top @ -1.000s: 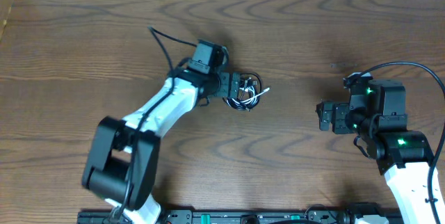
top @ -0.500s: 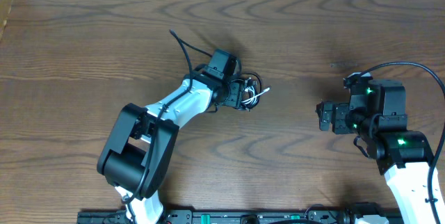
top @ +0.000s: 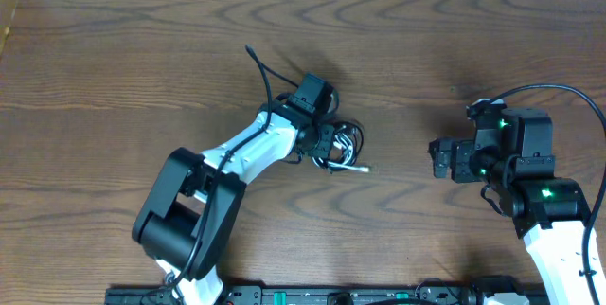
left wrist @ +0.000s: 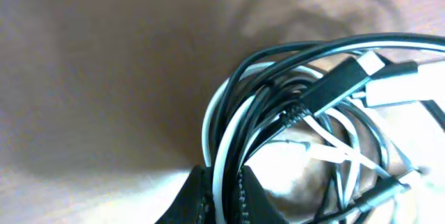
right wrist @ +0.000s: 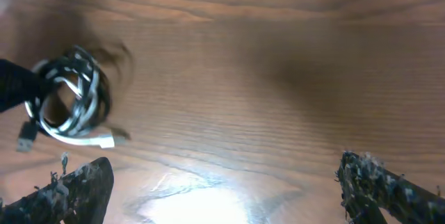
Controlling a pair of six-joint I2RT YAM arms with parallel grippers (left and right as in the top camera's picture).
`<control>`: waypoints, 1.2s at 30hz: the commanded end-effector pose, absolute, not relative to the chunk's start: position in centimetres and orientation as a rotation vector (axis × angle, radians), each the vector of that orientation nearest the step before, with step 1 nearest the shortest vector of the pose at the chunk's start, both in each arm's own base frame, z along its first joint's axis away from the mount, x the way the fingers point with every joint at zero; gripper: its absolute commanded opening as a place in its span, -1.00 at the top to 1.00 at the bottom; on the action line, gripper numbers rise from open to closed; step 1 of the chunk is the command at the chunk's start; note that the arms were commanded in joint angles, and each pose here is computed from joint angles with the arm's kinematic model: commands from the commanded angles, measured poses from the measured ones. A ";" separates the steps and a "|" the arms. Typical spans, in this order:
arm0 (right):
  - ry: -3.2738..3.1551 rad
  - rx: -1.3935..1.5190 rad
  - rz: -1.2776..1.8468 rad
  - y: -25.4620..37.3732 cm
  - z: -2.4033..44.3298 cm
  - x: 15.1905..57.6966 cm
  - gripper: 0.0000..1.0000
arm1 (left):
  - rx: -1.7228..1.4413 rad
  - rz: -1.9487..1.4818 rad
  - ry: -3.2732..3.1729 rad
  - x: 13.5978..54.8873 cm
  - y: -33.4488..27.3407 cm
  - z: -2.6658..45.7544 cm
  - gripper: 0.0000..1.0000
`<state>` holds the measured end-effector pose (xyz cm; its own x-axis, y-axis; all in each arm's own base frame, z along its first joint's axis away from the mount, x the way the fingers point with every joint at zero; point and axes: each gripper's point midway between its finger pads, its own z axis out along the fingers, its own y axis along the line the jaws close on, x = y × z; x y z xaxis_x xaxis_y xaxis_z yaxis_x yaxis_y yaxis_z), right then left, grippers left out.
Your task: Untangle cables
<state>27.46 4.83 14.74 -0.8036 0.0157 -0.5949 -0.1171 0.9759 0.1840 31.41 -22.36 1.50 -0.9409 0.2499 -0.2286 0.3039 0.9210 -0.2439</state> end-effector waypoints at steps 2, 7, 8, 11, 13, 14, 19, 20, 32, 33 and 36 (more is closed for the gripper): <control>2.447 -0.159 0.467 7.5 16.1 27.4 -0.99 | 0.493 -0.744 2.844 29.2 -25.4 5.8 0.85; 2.456 -0.193 0.583 8.9 15.9 27.0 -0.98 | 0.528 -0.913 2.811 28.1 -26.8 7.7 0.85; 2.460 -0.197 0.598 9.1 15.9 26.9 -0.99 | 0.537 -0.953 2.809 27.8 -27.1 7.9 0.85; 2.475 -0.208 0.651 9.7 15.5 26.8 -0.98 | 0.562 -1.075 2.800 26.9 -28.0 8.6 0.85; 2.490 -0.212 0.680 10.0 15.1 26.8 -0.98 | 0.567 -1.103 2.797 26.7 -28.2 8.8 0.85; 2.501 -0.212 0.697 10.2 14.9 26.7 -0.99 | 0.567 -1.102 2.797 26.7 -28.2 8.8 0.85; 2.569 -0.208 0.792 11.1 13.5 26.0 -0.90 | 0.604 -1.223 2.757 26.2 -29.2 9.8 0.85; 2.585 -0.207 0.824 11.3 13.3 25.7 -0.85 | 0.625 -1.271 2.732 26.0 -29.5 10.3 0.87; 2.598 -0.226 1.161 14.3 13.1 24.5 -0.79 | 0.643 -1.391 2.658 26.1 -30.7 11.7 0.85; 2.599 -0.226 1.162 14.3 13.0 24.5 -0.78 | 0.640 -1.414 2.654 26.0 -30.8 11.9 0.86; 2.600 -0.225 1.162 14.3 13.0 24.5 -0.68 | 0.677 -1.526 2.601 25.5 -31.5 13.1 0.85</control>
